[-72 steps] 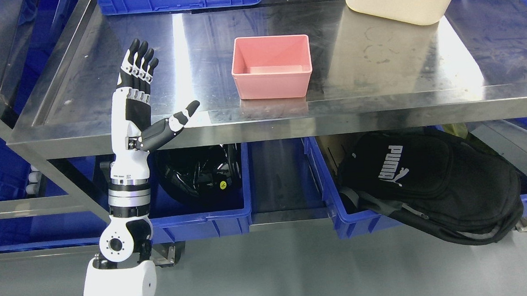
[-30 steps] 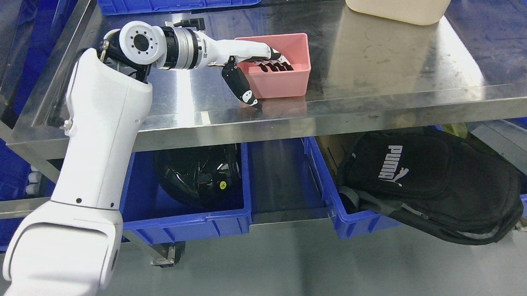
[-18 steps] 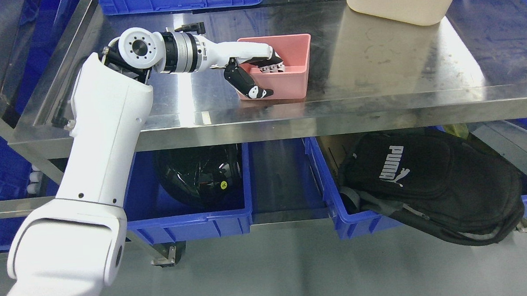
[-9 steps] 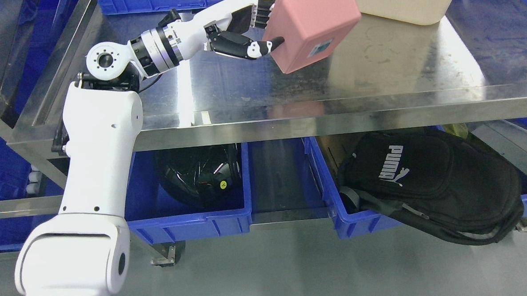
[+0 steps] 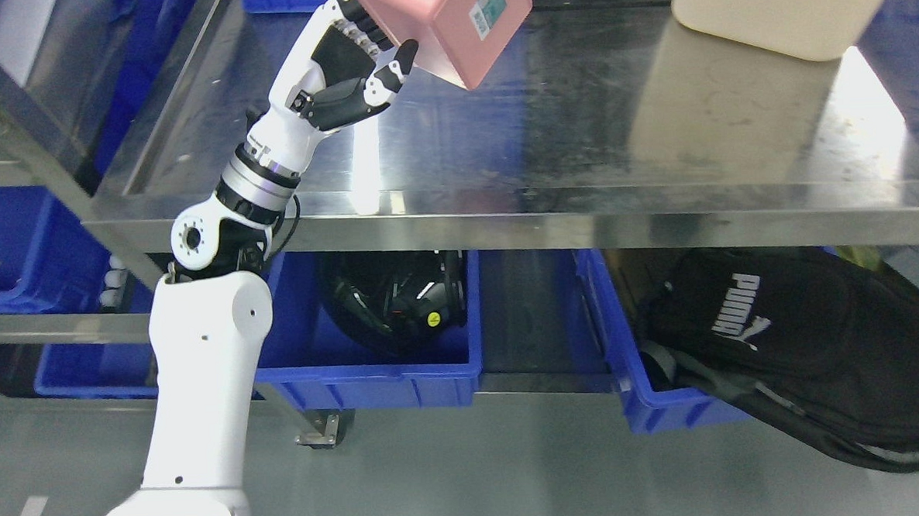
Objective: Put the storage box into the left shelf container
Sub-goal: 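Lift the pink box up off the cart with the left hand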
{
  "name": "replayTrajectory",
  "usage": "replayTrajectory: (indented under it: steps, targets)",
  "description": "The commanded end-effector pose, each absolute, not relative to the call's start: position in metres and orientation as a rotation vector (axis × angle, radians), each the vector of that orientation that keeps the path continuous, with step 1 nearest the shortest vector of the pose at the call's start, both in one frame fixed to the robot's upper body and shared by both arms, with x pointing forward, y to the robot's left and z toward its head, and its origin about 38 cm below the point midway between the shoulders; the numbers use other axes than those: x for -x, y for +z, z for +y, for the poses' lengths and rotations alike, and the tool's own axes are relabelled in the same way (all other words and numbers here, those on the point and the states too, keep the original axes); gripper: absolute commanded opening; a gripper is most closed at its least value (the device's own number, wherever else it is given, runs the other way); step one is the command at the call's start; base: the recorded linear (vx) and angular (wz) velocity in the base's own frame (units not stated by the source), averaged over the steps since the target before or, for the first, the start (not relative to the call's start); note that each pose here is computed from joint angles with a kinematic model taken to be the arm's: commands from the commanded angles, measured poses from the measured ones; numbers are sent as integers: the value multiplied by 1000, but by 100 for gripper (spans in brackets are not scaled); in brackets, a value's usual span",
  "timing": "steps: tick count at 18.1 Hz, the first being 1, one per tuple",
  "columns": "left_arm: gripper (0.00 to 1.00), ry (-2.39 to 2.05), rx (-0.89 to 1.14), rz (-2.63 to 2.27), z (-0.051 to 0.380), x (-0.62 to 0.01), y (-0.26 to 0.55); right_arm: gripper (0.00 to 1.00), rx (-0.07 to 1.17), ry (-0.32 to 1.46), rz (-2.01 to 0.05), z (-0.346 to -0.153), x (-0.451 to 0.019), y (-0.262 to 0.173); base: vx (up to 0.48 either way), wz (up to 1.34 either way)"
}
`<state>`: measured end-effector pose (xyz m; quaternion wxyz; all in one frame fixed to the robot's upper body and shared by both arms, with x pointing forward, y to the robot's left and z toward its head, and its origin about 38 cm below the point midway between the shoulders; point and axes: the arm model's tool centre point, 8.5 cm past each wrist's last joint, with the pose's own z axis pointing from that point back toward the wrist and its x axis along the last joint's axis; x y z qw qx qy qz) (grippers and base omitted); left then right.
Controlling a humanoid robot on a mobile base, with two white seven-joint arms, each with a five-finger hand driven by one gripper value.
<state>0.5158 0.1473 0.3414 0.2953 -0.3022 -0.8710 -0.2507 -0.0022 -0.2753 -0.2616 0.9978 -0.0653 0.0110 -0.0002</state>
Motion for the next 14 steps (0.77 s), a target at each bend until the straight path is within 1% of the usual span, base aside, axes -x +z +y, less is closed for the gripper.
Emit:
replayTrajectory:
  steps: [1,3,6,9,12,14]
  targets:
    - [1,-642,1009,-2391,94,-420,295,100,148,-3,13,-287,2,-261,53,562]
    - [1,-644,1060,-2338,78,-403,266,100,148,-3,13,-287,2,-261,71,723]
    - [1,-613,1081,-2303,74,-386,241,100,148,-3,13,-287,2,-261,55,864]
    - [1,-541,1026,-2311,92,-386,228,100,148,-3,13,-287,2,-261,62,1144]
    - [1,-479,973,-2296,110,-384,210,100,148,-3,13,-287,2,-261,106,1478]
    - [1,-456,961,-2253,113,-374,190,100,148,-3,13,-287,2,-261,184,1656]
